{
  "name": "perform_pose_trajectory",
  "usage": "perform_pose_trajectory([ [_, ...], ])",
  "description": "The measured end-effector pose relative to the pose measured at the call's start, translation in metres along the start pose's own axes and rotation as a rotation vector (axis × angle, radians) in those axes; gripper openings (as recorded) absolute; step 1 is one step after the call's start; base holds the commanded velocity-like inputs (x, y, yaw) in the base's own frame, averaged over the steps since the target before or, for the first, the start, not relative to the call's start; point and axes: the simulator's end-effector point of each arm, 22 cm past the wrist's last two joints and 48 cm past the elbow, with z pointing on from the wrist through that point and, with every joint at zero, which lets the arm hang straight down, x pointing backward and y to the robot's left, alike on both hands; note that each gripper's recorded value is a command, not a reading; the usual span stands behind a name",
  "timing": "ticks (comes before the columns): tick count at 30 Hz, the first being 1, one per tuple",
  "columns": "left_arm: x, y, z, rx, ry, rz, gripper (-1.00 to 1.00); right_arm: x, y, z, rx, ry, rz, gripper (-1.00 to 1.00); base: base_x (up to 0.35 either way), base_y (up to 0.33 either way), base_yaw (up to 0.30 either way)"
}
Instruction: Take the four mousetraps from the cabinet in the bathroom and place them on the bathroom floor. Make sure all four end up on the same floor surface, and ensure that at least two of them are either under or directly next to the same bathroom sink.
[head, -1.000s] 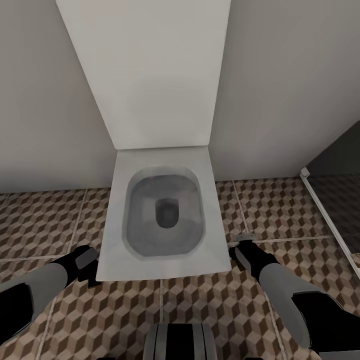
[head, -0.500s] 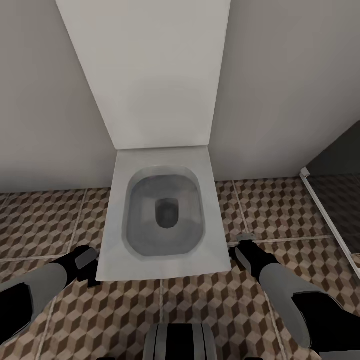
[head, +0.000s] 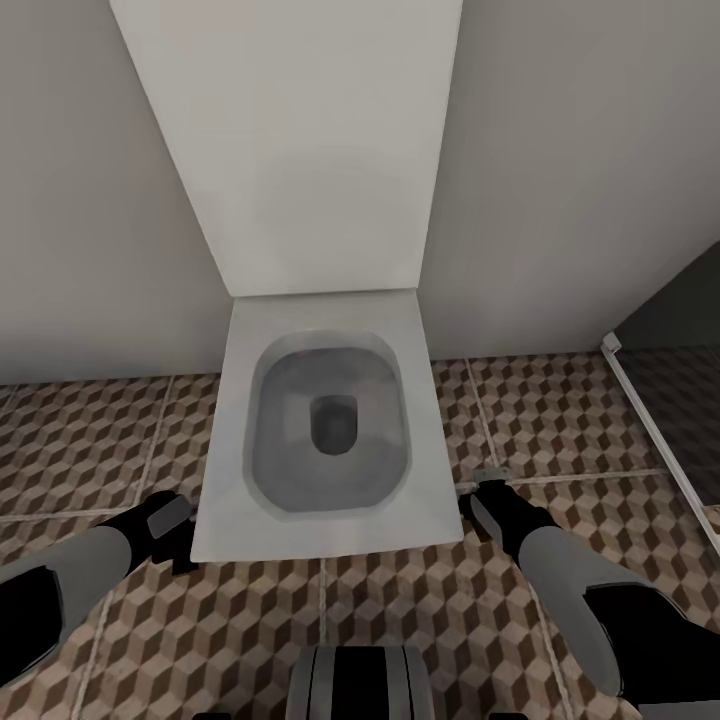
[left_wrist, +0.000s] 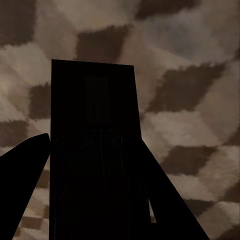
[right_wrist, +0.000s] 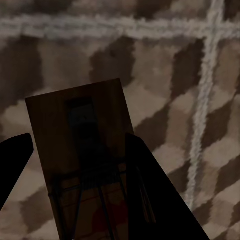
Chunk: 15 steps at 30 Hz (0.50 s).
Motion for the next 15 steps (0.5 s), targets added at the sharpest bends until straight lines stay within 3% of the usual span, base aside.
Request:
perform_pose_trajectory([
  [15, 0.0052, 0.0009, 0.0083, -0.007, 0.015, 0.003, -1.00, 0.0071, 0.0034, 0.0075, -0.002, 0.015, -0.004, -1.00, 0.000, 0.000, 0.000],
])
